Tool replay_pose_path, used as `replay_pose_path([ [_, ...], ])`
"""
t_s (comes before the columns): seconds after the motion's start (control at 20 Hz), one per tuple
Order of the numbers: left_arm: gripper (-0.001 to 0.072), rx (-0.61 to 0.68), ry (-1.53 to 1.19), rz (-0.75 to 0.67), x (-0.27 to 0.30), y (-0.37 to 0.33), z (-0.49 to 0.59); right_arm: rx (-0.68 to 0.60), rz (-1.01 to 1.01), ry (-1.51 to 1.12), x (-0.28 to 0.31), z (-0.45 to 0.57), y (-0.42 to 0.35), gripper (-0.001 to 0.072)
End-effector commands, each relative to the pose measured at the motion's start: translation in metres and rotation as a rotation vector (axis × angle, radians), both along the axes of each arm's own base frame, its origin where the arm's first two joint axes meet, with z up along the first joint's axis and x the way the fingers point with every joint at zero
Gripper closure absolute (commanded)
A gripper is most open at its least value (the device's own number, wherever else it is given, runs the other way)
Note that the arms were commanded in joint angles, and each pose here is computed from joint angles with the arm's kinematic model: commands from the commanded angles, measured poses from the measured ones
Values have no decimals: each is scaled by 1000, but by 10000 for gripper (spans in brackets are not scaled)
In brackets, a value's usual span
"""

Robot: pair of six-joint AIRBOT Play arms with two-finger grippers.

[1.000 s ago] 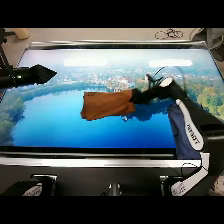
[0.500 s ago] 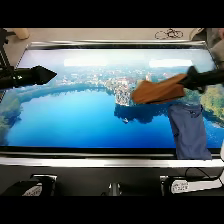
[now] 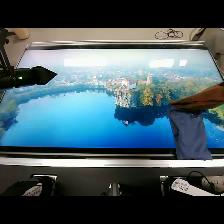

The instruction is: Fold the shirts.

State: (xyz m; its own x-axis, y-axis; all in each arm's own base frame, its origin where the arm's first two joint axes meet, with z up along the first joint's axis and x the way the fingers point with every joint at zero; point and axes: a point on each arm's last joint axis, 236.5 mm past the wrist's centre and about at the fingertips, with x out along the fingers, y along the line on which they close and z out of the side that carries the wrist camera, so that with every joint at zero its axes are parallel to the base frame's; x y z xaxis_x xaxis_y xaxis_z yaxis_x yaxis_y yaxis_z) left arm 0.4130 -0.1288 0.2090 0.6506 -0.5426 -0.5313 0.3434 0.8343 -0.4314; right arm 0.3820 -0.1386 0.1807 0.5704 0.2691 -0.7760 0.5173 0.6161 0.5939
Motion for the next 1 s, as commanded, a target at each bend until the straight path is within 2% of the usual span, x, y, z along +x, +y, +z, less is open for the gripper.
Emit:
replay_pose_path([
  [0.0, 679, 7, -6, -5, 0, 0, 0, -52, -62, 249, -61, -20, -14, 688],
  [0.2, 679, 7, -5, -5, 0, 0, 0, -138, -108, 600, -133, -77, -40, 688],
  [0.5, 679, 5, 7, -18, -4, -2, -1, 27, -40, 866, -195, -190, 4, 688],
  [0.6, 679, 7, 14, -28, -8, -3, -1, 8, -7, 925, -215, -210, 5, 684],
  [0.65, 679, 7, 13, -28, -9, -3, 0, -36, -16, 940, -219, -212, -4, 606],
  [0.7, 679, 7, 11, -28, -9, -3, 1, -82, -27, 914, -213, -210, -16, 277],
  [0.75, 679, 7, 9, -28, -9, -3, 1, -126, 9, 856, -200, -203, -26, -3],
  [0.85, 680, 10, 1, -27, -8, -3, 4, -255, 18, 706, -163, -168, -58, 9],
  [0.9, 681, 43, -14, -22, -5, 1, 7, -343, -10, 565, -129, -136, -79, 11],
  [0.95, 682, 135, -34, -5, 1, 12, 7, -426, -29, 411, -93, -98, -92, 13],
])
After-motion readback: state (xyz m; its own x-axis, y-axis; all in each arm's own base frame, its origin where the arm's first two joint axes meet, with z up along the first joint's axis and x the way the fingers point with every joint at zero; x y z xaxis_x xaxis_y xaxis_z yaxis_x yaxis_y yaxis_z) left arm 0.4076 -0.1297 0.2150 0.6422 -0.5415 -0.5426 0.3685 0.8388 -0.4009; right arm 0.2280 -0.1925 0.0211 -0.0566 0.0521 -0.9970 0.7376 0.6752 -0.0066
